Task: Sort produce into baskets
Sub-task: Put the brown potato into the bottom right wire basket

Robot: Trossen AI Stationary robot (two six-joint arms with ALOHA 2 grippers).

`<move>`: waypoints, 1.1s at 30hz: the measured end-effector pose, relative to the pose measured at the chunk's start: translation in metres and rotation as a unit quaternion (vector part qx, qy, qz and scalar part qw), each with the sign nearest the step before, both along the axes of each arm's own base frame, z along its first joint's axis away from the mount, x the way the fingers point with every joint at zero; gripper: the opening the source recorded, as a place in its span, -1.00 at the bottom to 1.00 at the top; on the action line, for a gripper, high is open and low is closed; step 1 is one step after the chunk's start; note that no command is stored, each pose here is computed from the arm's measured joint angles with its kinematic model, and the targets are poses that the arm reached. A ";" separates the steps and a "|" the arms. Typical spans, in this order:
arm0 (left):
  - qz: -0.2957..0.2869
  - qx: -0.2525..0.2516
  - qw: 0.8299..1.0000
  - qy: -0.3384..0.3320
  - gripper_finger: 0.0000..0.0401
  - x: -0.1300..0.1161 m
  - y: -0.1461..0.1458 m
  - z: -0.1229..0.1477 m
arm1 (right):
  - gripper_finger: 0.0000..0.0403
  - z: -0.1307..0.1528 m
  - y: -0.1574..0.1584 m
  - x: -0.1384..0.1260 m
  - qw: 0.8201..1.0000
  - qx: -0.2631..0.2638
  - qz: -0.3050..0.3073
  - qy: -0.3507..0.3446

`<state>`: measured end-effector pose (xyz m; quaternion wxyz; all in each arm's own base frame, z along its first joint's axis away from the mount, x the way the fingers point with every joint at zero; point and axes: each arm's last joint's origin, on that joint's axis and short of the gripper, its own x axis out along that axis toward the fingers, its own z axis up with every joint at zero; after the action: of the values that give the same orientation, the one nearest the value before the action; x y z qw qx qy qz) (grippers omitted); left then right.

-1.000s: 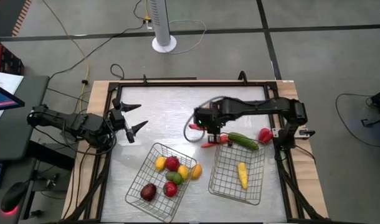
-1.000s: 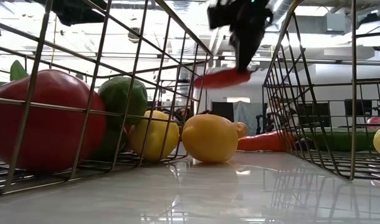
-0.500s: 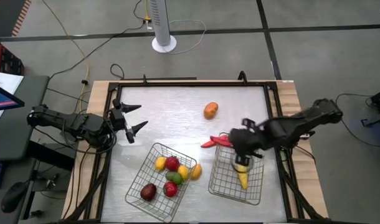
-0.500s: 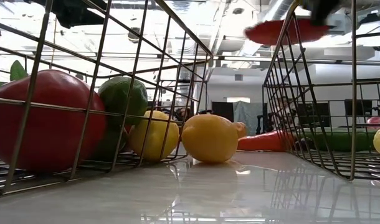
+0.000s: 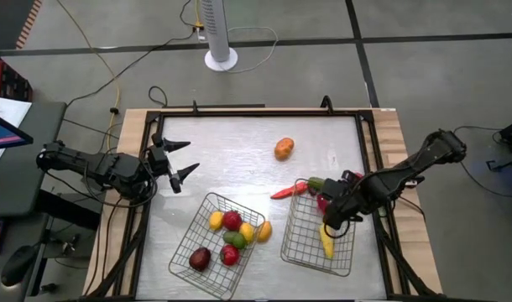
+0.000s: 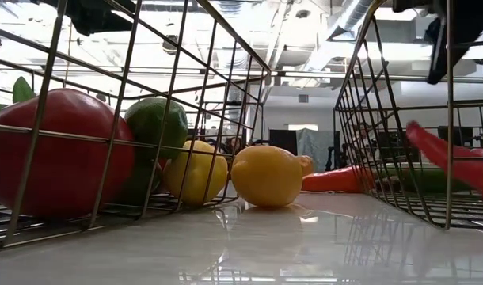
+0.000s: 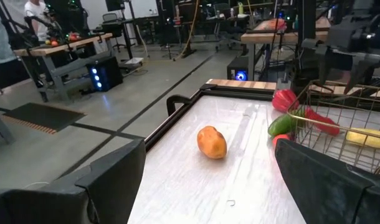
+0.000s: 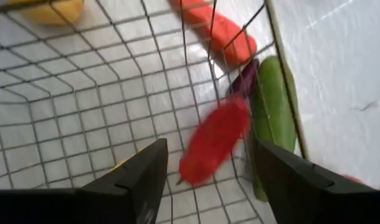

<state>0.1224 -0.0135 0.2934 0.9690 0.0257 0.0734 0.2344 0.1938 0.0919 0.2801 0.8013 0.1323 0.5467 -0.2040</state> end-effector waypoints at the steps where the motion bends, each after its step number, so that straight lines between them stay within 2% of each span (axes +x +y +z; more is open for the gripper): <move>1: 0.000 0.001 1.000 0.001 0.72 0.000 0.000 0.000 | 0.35 0.002 -0.003 0.002 1.000 -0.002 0.002 -0.001; 8: 0.002 0.004 1.000 0.002 0.72 0.000 0.000 0.000 | 0.37 0.007 -0.040 0.010 0.998 -0.053 -0.033 0.025; 13: 0.003 0.005 1.000 0.002 0.72 0.000 0.000 0.000 | 0.37 0.009 -0.065 0.019 0.997 -0.067 -0.022 0.018; 17: 0.002 0.007 1.000 0.003 0.72 0.000 0.000 0.000 | 0.37 0.016 -0.087 0.028 0.995 -0.090 -0.030 -0.007; 22: 0.002 0.011 1.000 0.005 0.72 0.000 0.000 0.000 | 0.37 0.017 -0.129 0.045 0.990 -0.113 -0.064 -0.053; 27: 0.002 0.013 1.000 0.001 0.72 0.000 0.000 0.001 | 0.37 0.000 -0.167 0.072 0.989 -0.136 -0.026 -0.056; 33: 0.001 0.013 1.000 0.002 0.72 0.000 0.000 0.001 | 0.39 -0.041 -0.203 0.102 0.991 -0.112 0.069 -0.026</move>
<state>0.1225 -0.0134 0.2944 0.9681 0.0387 0.0723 0.2367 0.2962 -0.1108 0.2387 0.8374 0.0093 0.5070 -0.2043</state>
